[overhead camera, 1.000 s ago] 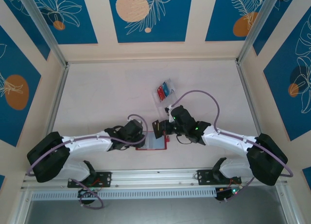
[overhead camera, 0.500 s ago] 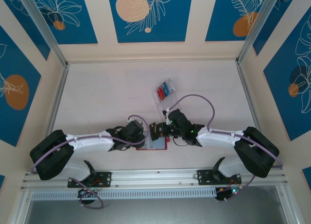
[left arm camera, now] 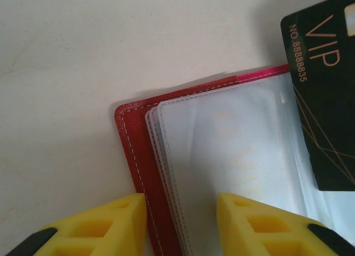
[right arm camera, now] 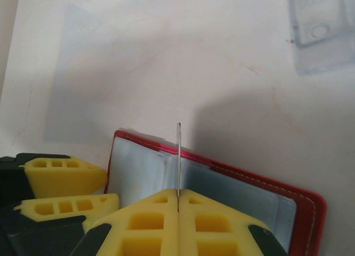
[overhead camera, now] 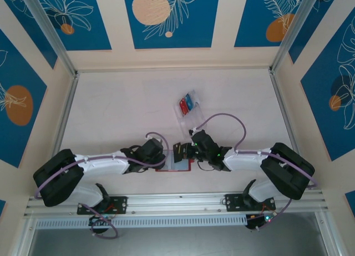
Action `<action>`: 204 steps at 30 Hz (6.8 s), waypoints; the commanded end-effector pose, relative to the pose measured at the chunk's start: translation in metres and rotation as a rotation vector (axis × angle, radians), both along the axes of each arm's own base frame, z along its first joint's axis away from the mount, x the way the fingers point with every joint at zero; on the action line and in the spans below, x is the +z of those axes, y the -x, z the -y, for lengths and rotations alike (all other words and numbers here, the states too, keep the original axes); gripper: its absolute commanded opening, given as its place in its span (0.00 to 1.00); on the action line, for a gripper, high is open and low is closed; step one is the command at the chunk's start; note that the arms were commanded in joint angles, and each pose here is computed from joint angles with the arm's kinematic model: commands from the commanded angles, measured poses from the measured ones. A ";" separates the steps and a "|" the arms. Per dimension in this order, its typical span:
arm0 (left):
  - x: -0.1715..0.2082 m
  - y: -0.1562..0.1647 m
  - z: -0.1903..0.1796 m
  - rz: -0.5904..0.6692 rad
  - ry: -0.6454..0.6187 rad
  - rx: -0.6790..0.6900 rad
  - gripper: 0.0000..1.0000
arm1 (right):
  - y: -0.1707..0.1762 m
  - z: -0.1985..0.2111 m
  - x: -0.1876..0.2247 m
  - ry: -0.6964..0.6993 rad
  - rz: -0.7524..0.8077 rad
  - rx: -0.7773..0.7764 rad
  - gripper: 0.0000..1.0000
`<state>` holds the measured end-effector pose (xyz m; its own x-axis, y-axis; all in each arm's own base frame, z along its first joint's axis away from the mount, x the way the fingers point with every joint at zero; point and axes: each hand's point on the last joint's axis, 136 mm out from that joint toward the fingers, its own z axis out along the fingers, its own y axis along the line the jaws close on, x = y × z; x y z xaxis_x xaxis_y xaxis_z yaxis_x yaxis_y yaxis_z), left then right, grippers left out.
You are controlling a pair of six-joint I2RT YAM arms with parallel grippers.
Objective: Put the credit cards into the card holder
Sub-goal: Insert the credit card into the card slot.
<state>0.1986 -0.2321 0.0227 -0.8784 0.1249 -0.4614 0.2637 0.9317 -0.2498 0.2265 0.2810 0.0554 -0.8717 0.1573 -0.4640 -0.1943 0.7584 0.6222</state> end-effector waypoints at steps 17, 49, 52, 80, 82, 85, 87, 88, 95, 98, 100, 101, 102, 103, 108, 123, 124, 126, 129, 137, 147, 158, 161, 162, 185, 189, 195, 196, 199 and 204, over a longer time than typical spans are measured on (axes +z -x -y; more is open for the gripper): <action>-0.015 0.012 -0.011 -0.040 -0.038 0.010 0.37 | -0.006 -0.007 0.000 -0.103 -0.001 -0.071 0.00; -0.017 0.012 -0.008 -0.045 -0.036 0.002 0.37 | -0.012 -0.013 -0.006 -0.241 -0.114 -0.081 0.00; -0.018 0.012 -0.008 -0.046 -0.038 0.001 0.37 | -0.012 -0.015 -0.010 -0.245 -0.128 -0.081 0.00; -0.019 0.014 -0.012 -0.047 -0.046 0.007 0.37 | 0.027 0.002 -0.052 -0.112 -0.165 -0.139 0.00; -0.018 0.013 -0.012 -0.045 -0.046 0.007 0.37 | 0.029 0.004 -0.054 -0.095 -0.164 -0.151 0.00; -0.017 0.013 -0.013 -0.043 -0.048 0.009 0.37 | 0.033 0.007 -0.058 -0.078 -0.168 -0.160 0.00; -0.017 0.013 -0.013 -0.043 -0.048 0.009 0.37 | 0.036 0.009 -0.060 -0.069 -0.174 -0.168 0.00; -0.017 0.013 -0.013 -0.043 -0.049 0.010 0.37 | 0.037 0.010 -0.061 -0.068 -0.176 -0.172 0.00; -0.016 0.014 -0.013 -0.043 -0.044 0.012 0.37 | 0.043 0.017 -0.062 -0.045 -0.172 -0.188 0.00; -0.016 0.013 -0.013 -0.042 -0.041 0.012 0.37 | 0.044 0.015 -0.062 -0.039 -0.167 -0.181 0.00; -0.016 0.014 -0.013 -0.044 -0.043 0.012 0.37 | 0.043 0.012 -0.061 -0.040 -0.164 -0.172 0.00; -0.016 0.014 -0.013 -0.044 -0.043 0.012 0.37 | 0.042 0.010 -0.060 -0.041 -0.165 -0.167 0.00; -0.016 0.014 -0.013 -0.044 -0.044 0.012 0.37 | 0.042 0.009 -0.060 -0.042 -0.164 -0.164 0.00; -0.016 0.014 -0.014 -0.044 -0.043 0.012 0.37 | 0.042 0.008 -0.060 -0.042 -0.165 -0.160 0.00; -0.016 0.014 -0.013 -0.044 -0.045 0.009 0.37 | 0.039 0.002 -0.056 -0.047 -0.156 -0.140 0.00; -0.014 0.015 -0.012 -0.039 -0.036 0.007 0.38 | 0.038 -0.020 -0.061 -0.064 -0.172 -0.091 0.00; -0.014 0.015 -0.012 -0.038 -0.036 0.008 0.38 | 0.038 -0.022 -0.063 -0.064 -0.176 -0.088 0.00; -0.013 0.015 -0.012 -0.037 -0.034 0.007 0.38 | 0.039 -0.026 -0.066 -0.072 -0.184 -0.080 0.00; -0.012 0.015 -0.012 -0.037 -0.031 0.008 0.39 | 0.039 -0.030 -0.072 -0.077 -0.201 -0.075 0.00; 0.021 0.013 -0.014 -0.003 0.065 0.044 0.44 | 0.041 -0.024 -0.078 -0.051 -0.208 -0.088 0.00; 0.031 0.010 -0.046 0.000 0.037 0.098 0.24 | 0.042 -0.028 -0.078 -0.041 -0.214 -0.058 0.00; 0.006 0.002 -0.020 -0.055 0.029 0.019 0.13 | 0.044 -0.034 -0.075 -0.025 -0.213 -0.027 0.00; -0.004 0.004 -0.020 -0.071 0.019 0.022 0.13 | 0.044 -0.035 -0.073 -0.014 -0.209 -0.020 0.00; -0.006 0.005 -0.020 -0.075 0.020 0.022 0.13 | 0.045 -0.036 -0.072 -0.012 -0.207 -0.016 0.00; -0.021 0.013 -0.030 -0.086 -0.002 0.068 0.14 | 0.049 -0.053 -0.047 0.017 -0.166 0.088 0.15; -0.025 0.017 -0.034 -0.095 -0.006 0.078 0.14 | 0.044 -0.047 -0.029 0.082 -0.148 0.112 0.24; -0.028 0.018 -0.037 -0.096 -0.001 0.096 0.14 | 0.037 -0.037 -0.009 0.176 -0.143 0.136 0.33; -0.028 0.018 -0.036 -0.095 -0.001 0.096 0.14 | 0.035 -0.034 -0.007 0.193 -0.140 0.134 0.34; -0.029 0.018 -0.036 -0.093 -0.005 0.097 0.14 | 0.030 -0.025 0.003 0.244 -0.113 0.122 0.35; -0.028 0.018 -0.036 -0.091 -0.005 0.097 0.15 | 0.020 0.001 0.015 0.373 -0.073 0.088 0.38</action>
<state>0.1902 -0.2038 0.0141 -0.9092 0.0309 -0.4153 0.1645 0.9427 -0.2902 0.2042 0.3052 0.0676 -0.9172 -0.0306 -0.3972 -0.2228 0.8659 0.4479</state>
